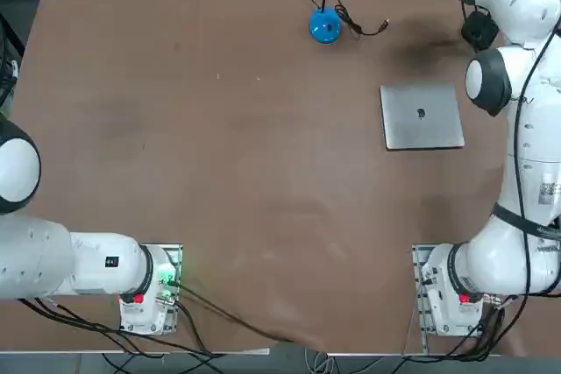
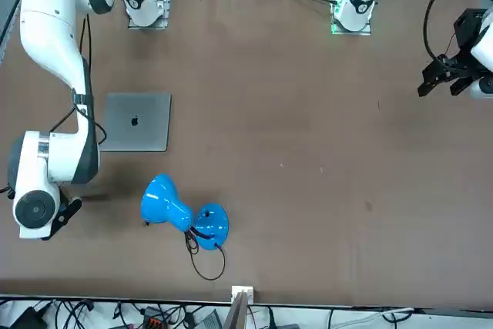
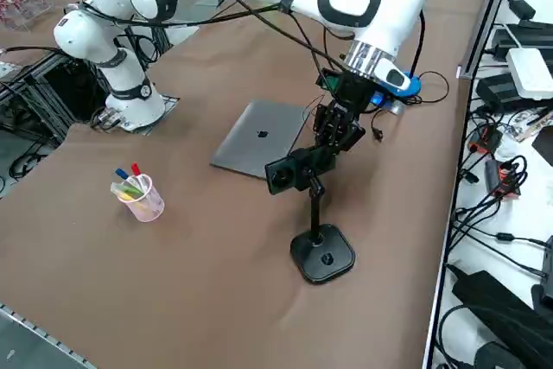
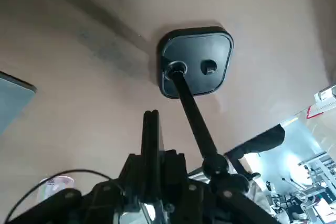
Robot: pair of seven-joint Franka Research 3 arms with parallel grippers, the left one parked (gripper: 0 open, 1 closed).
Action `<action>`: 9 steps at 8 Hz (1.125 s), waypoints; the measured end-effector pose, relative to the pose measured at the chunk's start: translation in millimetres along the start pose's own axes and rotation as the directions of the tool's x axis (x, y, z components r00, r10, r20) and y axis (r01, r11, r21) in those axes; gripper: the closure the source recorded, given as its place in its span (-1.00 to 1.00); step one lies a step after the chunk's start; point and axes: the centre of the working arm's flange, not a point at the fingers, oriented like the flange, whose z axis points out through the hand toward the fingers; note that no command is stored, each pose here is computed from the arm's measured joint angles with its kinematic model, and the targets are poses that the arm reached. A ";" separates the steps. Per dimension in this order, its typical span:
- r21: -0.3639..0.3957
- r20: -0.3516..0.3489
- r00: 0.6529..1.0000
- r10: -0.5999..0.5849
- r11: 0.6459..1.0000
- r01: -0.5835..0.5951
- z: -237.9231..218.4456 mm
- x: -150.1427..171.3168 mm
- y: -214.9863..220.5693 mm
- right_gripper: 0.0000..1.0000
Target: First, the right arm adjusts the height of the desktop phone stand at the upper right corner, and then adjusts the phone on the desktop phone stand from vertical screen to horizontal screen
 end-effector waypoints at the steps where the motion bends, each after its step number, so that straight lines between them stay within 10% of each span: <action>1: 0.001 0.001 1.000 0.002 1.000 -0.002 -1.6 -2.0 0.5 0.55; 3: 0.000 -0.002 1.000 0.009 1.000 -0.009 -9.0 -8.0 1.6 0.39; 7: -0.002 -0.008 1.000 0.021 1.000 -0.021 -22.9 -18.8 3.2 -0.98; 9: 0.032 -0.037 0.999 0.036 0.999 -0.034 -36.8 -32.0 3.5 -1.00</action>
